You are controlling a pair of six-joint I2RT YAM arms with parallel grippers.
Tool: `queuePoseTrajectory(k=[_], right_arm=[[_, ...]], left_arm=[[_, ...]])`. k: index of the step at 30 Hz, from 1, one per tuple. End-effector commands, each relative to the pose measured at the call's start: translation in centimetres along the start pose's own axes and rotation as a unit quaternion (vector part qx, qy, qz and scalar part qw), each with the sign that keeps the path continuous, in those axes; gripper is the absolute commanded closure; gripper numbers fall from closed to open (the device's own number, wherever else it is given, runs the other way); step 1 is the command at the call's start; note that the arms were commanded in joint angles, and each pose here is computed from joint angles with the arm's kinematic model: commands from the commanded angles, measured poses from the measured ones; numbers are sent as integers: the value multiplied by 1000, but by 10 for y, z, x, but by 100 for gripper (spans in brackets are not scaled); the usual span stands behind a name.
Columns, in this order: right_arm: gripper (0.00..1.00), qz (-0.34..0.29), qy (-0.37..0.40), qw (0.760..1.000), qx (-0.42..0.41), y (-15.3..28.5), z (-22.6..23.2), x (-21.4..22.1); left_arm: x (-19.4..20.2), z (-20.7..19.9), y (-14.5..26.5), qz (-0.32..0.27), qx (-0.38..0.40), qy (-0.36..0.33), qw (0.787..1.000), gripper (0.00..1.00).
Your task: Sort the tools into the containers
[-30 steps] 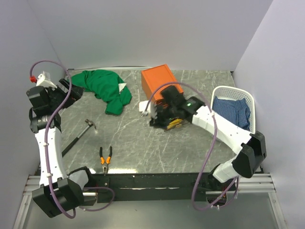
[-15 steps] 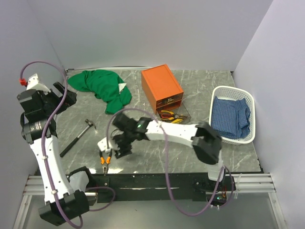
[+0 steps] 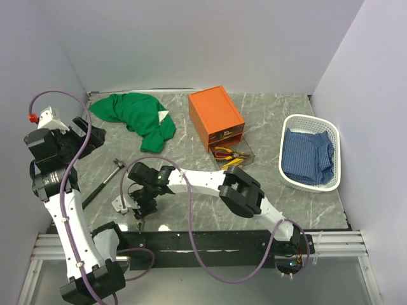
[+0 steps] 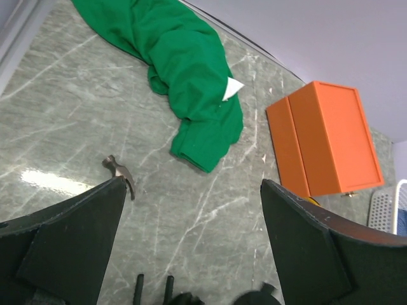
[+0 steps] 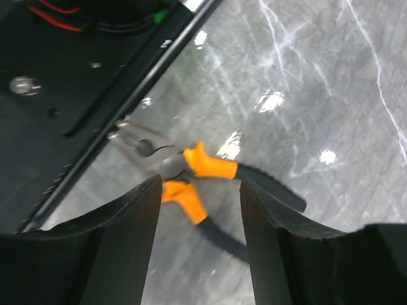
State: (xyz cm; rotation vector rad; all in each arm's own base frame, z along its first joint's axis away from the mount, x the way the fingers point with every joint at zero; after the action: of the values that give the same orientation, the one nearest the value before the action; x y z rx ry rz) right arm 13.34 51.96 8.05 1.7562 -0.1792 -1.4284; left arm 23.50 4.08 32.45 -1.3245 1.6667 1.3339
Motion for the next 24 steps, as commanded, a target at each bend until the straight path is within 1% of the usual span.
queuePoseTrajectory(k=[1,5,9,14,17,18,20,21,23,24], right_arm=[[41,20,16,1000,-15,0,-5,2],[41,39,28,999,-26,4,3,15],[41,39,27,999,-23,16,9,21],[41,73,20,997,-23,17,7,40],[47,94,12,995,-19,13,3,49],[53,104,3,995,-11,14,0,53],[55,120,-6,993,5,10,-3,59],[55,137,-9,990,21,10,-6,63],[55,149,-13,988,30,9,-6,69],[59,158,-23,987,34,10,-6,73]], left_arm=[[-4,-9,6,-17,23,0,1000,7],[-3,-7,4,-17,23,4,1000,7],[-1,-7,2,-12,29,10,999,7],[2,-8,-2,-3,38,17,999,7],[3,-8,-6,0,44,24,999,8],[3,-8,-6,-2,45,25,999,8],[1,-8,-7,-4,47,25,999,8],[0,-8,-7,-5,48,25,998,8],[-3,-10,-8,-8,54,26,998,9],[-5,-10,-8,-10,55,24,998,9]])
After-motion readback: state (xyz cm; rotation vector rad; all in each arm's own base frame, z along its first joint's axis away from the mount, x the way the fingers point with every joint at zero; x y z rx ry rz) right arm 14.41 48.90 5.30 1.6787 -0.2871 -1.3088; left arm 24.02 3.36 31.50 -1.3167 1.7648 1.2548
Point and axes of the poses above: each gripper's point midway between its finger pads, its own y axis back along the fingers, its own z axis along the line the jaws close on, x = y × z, the point moved 4 cm from there along y, back along the fingers, and after that the axes turned 12 degrees about -y, right-handed, at the moved point
